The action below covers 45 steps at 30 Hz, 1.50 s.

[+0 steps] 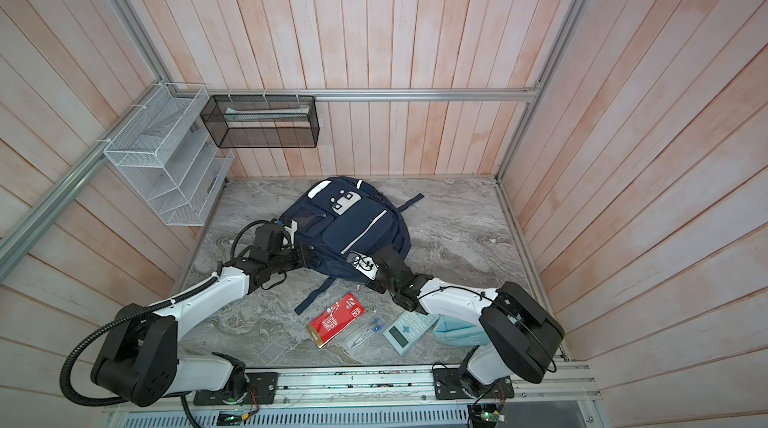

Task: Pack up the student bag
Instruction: 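Release the zipper pulls and draw both grippers back from the backpack, then move the right gripper to the clear compass case near the table edge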

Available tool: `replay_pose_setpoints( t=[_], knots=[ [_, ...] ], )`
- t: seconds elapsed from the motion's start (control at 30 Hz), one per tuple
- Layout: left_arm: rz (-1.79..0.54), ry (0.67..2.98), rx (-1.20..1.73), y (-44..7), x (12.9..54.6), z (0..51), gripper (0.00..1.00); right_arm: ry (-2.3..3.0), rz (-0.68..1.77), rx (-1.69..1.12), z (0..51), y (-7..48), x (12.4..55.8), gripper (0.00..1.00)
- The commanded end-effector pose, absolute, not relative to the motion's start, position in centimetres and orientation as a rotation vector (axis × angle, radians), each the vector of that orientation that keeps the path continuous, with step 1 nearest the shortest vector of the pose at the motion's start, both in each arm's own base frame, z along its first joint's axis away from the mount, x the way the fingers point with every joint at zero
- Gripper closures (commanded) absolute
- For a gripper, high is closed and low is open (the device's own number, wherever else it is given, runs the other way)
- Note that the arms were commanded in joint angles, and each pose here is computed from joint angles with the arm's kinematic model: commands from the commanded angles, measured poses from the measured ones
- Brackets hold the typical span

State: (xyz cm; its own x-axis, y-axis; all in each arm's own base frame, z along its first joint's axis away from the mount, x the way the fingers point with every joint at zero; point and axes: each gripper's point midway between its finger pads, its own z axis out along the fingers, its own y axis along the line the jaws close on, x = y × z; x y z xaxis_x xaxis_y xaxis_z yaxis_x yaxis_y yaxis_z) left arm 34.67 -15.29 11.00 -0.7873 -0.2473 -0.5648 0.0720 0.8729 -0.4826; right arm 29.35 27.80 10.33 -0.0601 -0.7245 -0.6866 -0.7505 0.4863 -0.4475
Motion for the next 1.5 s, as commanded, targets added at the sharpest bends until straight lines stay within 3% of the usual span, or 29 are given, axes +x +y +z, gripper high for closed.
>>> replay_pose_setpoints(
  t=[0.0,0.07,0.17,0.2,0.33,0.5,0.63,0.7,0.83,0.93,1.17,1.47],
  knots=[
    [-0.636,2.349,-0.101,-14.9,35.0,12.2,0.99,1.798,0.028,-1.213,10.5,27.1,29.6,1.0],
    [-0.711,2.336,-0.08,-15.9,34.7,12.7,0.96,1.805,0.067,-1.211,10.4,27.9,29.6,1.0],
    [-0.74,2.33,-0.078,-16.3,34.4,12.9,0.89,1.809,0.119,-1.145,10.9,28.5,30.0,0.61],
    [-0.728,2.331,-0.082,-16.2,34.4,12.7,0.85,1.807,0.143,-1.121,11.1,28.7,30.1,0.55],
    [-0.607,2.363,-0.12,-14.4,34.4,11.4,0.74,1.877,0.242,-1.029,11.9,29.4,30.2,0.5],
    [-0.532,2.359,-0.148,-12.5,33.8,11.5,0.4,1.925,0.431,-0.998,12.2,29.6,27.2,0.42],
    [-0.52,2.346,-0.067,-12.6,33.0,12.9,0.14,2.035,0.434,-0.891,11.1,28.0,26.3,0.36],
    [-0.544,2.337,0.063,-14.4,32.5,13.8,0.13,2.12,0.442,-0.832,10.7,27.3,26.0,0.33],
    [-0.634,2.314,0.317,-20.0,29.9,14.9,0.22,2.325,0.46,-0.598,9.8,25.0,24.8,0.3],
    [-0.679,2.32,0.436,-23.5,28.2,14.8,0.24,2.464,0.66,-0.468,9.4,25.7,22.1,0.31],
    [-0.699,2.347,0.527,-25.8,27.3,13.1,0.3,2.654,0.65,-0.223,5.6,25.0,17.4,0.29],
    [-0.701,2.363,0.502,-26.8,27.2,12.0,0.31,2.803,0.585,-0.282,2.4,27.7,12.1,0.23]
  ],
)
